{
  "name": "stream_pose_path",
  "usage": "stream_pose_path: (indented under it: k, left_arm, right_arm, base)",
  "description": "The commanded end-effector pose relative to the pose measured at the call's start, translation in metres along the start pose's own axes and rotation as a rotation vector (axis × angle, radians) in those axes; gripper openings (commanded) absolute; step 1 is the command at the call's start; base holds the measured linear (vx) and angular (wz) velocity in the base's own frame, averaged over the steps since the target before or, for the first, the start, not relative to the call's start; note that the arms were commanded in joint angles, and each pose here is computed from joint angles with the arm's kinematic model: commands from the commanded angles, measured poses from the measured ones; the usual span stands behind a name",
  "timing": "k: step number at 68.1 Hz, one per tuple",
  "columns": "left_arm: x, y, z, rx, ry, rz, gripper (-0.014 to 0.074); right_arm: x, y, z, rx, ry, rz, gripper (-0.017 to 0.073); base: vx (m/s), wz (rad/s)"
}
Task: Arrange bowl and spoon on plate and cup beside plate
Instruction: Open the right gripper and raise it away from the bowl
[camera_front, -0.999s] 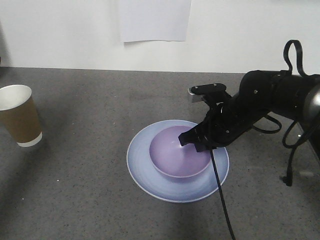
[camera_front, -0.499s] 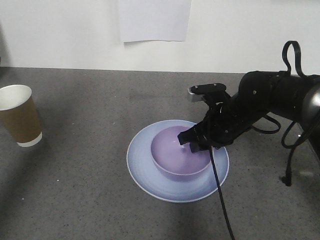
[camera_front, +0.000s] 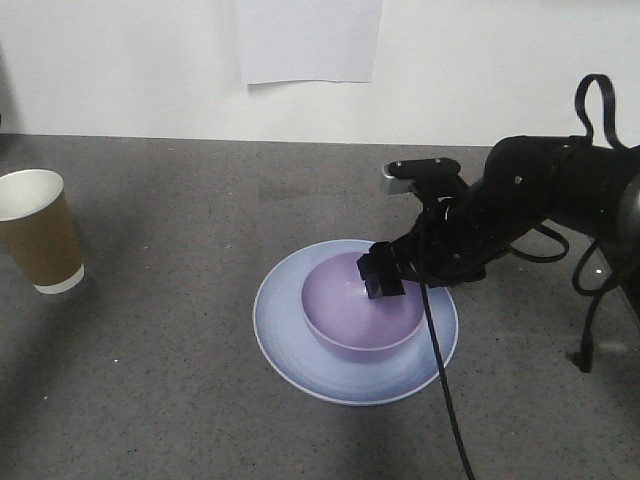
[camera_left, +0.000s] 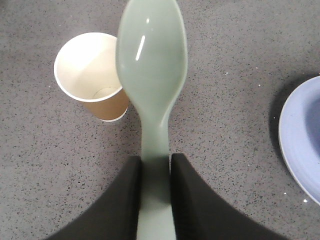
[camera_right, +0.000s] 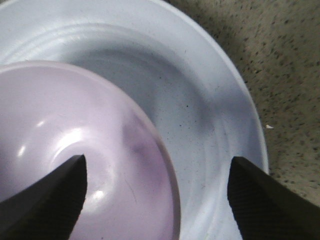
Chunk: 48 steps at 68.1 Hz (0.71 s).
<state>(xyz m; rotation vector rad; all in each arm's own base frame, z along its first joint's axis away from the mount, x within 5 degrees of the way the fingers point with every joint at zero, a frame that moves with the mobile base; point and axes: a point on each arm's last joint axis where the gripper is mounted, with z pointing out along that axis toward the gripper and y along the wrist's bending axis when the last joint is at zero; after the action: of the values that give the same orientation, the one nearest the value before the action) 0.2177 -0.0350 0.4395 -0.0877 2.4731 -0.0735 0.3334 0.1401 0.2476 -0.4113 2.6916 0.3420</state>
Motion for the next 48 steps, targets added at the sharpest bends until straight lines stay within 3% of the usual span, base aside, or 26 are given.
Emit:
stream_pose_path:
  k: [1,16,27,48]
  left_arm:
    - [-0.006,0.000,-0.015,0.023,-0.099,-0.009,-0.0006]
    - [-0.005,0.000,-0.015,0.026,-0.094,-0.011,-0.0006]
    - [-0.005,0.000,-0.015,0.029,-0.094,-0.011,-0.0006]
    - [-0.005,0.000,-0.015,0.029,-0.094,-0.011,-0.0006]
  right_arm:
    - [-0.010,0.001,-0.043,0.009,-0.145,-0.010,0.0569]
    - [0.000,-0.028,-0.098,0.056,-0.198,0.068,0.0569]
    - [0.018,-0.044,-0.150,0.103,-0.271,0.087,0.0566]
    - [0.067,-0.028,-0.234,0.162,-0.411,0.052,0.0536]
  base:
    - [0.00,0.00]
    - [0.00,0.00]
    - [0.00,0.00]
    - [0.00,0.00]
